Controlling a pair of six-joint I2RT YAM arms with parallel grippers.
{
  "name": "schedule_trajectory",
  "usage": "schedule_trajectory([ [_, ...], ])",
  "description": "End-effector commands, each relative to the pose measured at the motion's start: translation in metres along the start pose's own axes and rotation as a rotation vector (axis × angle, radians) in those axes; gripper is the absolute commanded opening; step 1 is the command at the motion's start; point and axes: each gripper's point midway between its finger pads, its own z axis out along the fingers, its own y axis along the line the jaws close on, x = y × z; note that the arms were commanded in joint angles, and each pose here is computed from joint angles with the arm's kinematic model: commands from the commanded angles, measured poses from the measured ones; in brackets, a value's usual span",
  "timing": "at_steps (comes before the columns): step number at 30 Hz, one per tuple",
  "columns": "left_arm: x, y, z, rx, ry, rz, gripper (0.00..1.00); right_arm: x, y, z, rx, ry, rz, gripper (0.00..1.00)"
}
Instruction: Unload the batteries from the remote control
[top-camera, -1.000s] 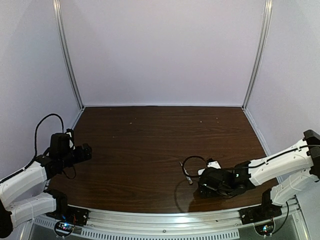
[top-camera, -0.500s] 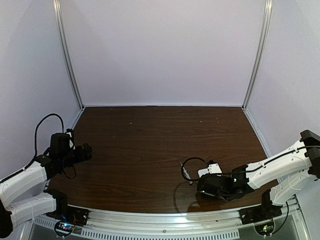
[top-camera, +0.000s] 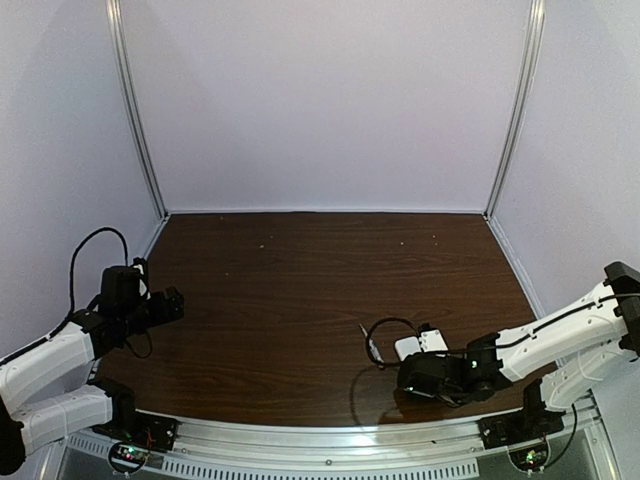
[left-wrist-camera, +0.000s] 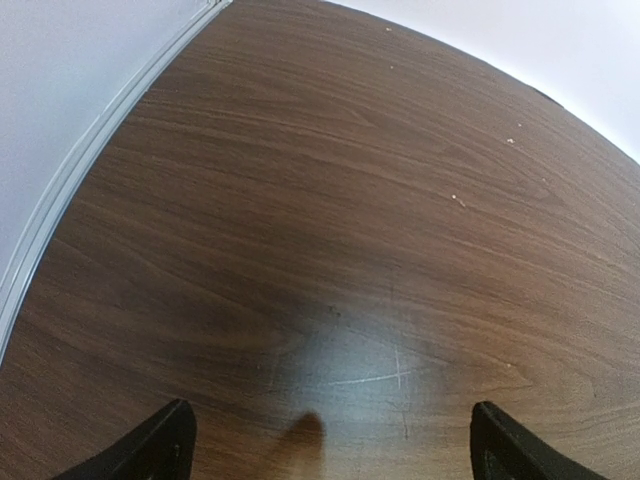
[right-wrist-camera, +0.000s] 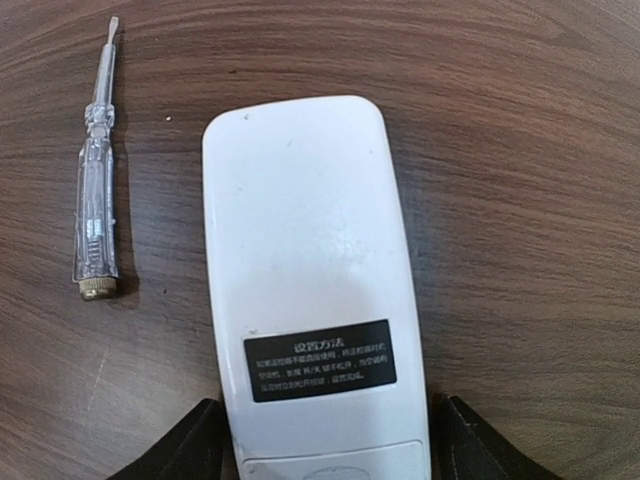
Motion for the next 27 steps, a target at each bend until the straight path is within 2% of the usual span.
schedule_trajectory([
  [1, -0.012, -0.008, -0.002, 0.024, -0.036, 0.004, 0.97, 0.031, -0.02, 0.004, 0.041, 0.115, -0.038, 0.7],
  [13, -0.015, -0.015, -0.003, 0.06, -0.046, 0.016, 0.97, 0.017, -0.029, 0.002, 0.057, 0.023, -0.027, 0.45],
  [17, -0.014, -0.017, 0.001, 0.063, -0.03, 0.023, 0.97, 0.002, -0.02, -0.004, 0.028, -0.032, -0.046, 0.42],
  [21, -0.013, -0.02, 0.005, 0.069, -0.004, 0.034, 0.97, -0.024, -0.005, -0.015, -0.002, -0.125, -0.067, 0.37],
  [27, -0.011, -0.027, 0.005, 0.102, 0.018, 0.027, 0.97, -0.078, 0.021, -0.037, -0.012, -0.329, -0.097, 0.34],
])
